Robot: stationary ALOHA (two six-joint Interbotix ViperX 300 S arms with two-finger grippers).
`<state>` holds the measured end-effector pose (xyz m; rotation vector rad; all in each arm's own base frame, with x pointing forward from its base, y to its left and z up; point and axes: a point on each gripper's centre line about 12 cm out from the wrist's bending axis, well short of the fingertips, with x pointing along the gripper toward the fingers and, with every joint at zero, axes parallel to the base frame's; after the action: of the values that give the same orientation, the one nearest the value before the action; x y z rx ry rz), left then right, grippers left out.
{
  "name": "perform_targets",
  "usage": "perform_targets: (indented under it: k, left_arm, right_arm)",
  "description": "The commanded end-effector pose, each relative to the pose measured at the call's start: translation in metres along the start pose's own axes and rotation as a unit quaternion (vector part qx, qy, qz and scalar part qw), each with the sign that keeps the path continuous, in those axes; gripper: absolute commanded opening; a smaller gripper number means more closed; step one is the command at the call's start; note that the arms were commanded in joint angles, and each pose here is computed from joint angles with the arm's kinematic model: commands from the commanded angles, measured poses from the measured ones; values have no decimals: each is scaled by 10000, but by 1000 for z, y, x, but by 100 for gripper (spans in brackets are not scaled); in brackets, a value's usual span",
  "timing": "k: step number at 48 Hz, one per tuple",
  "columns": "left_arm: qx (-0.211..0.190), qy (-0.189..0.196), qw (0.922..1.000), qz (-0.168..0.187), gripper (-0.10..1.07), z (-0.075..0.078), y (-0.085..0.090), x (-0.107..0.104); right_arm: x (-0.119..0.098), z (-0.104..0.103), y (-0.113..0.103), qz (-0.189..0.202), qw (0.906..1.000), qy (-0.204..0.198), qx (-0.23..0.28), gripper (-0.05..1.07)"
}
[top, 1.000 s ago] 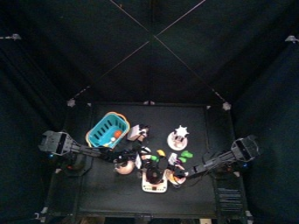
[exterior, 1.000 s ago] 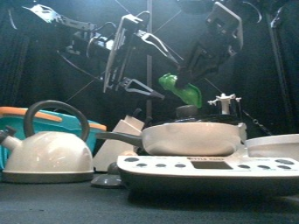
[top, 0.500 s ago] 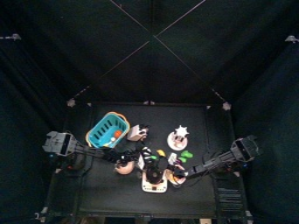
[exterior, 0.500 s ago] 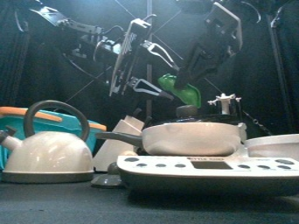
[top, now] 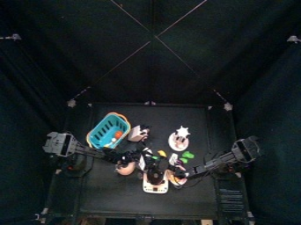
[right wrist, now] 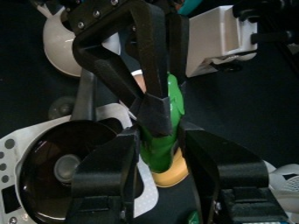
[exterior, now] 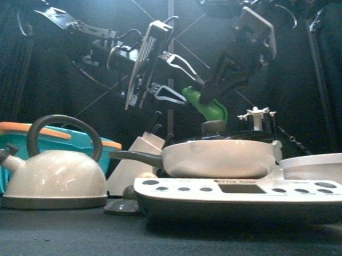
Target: Hand over pea to other hand
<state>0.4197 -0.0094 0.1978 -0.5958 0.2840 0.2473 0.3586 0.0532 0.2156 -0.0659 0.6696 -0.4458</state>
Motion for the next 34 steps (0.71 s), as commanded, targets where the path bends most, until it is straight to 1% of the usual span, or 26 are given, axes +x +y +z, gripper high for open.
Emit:
perform_targets:
  k: [1, 10, 17, 26, 34]
  left_arm:
    - [-52, -173, 9998, -66, 58, 12, -5, -1]
    - [-52, -173, 9998, -66, 58, 12, -5, -2]
    - [-102, -172, 9998, -36, 58, 12, -3, -2]
    - [-107, -166, 9998, -25, 58, 12, -3, -2]
    - [-114, -158, 9998, -10, 58, 11, -1, -3]
  right_arm:
    - [-5, 13, -1, 37, 9998, -149, 132, 69]
    - [-5, 12, -2, -5, 9998, -127, 128, 87]
    - [-7, 10, -2, -31, 9999, -127, 89, 96]
    - [-8, 12, -3, -65, 9998, -153, 88, 98]
    - [-9, 11, -7, -176, 9997, -142, 95, 98]
